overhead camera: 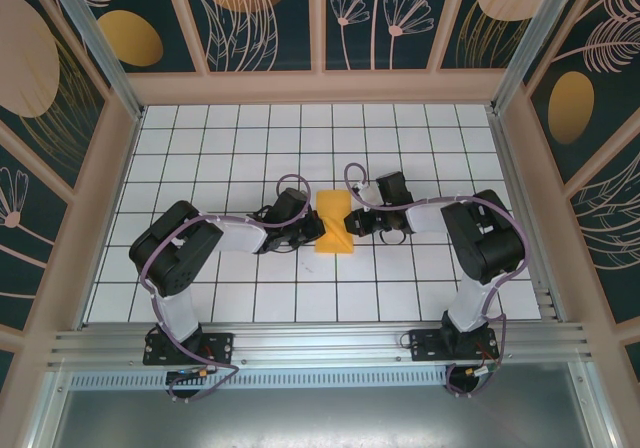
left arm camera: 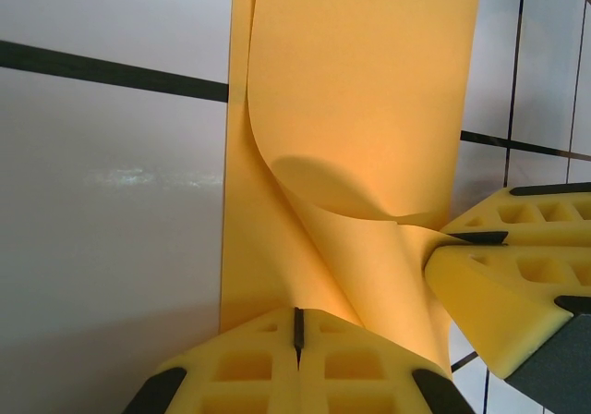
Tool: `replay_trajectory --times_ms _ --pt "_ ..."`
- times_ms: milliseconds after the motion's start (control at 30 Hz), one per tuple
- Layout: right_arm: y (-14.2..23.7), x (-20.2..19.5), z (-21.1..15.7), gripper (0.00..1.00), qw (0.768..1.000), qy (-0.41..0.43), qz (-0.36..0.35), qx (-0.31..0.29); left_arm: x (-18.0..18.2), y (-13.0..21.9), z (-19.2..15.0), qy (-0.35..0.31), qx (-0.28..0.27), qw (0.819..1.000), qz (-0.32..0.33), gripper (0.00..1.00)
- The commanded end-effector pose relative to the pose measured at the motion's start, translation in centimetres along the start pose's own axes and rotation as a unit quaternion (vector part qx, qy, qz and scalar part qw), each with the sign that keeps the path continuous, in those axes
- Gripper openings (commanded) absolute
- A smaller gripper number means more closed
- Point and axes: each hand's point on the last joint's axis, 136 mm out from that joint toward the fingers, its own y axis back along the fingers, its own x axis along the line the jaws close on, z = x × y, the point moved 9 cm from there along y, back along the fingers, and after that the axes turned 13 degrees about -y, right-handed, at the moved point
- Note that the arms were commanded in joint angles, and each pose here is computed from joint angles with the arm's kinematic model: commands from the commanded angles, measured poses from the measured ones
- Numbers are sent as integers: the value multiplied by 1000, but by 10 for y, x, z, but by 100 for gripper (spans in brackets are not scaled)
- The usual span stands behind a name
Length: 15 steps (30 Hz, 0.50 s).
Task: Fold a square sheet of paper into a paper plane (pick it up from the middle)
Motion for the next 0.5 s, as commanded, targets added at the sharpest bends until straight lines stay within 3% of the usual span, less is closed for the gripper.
replay_trajectory --times_ms 0,333,467 --pt "-1 1 4 15 1000 10 5 -7 4 1 -4 -7 11 1000 23 1" --pt "-3 9 1 16 999 13 42 14 3 2 -3 -5 8 1000 22 1" --pt "-6 4 3 16 1000 12 18 10 3 4 -2 -5 4 1000 25 1"
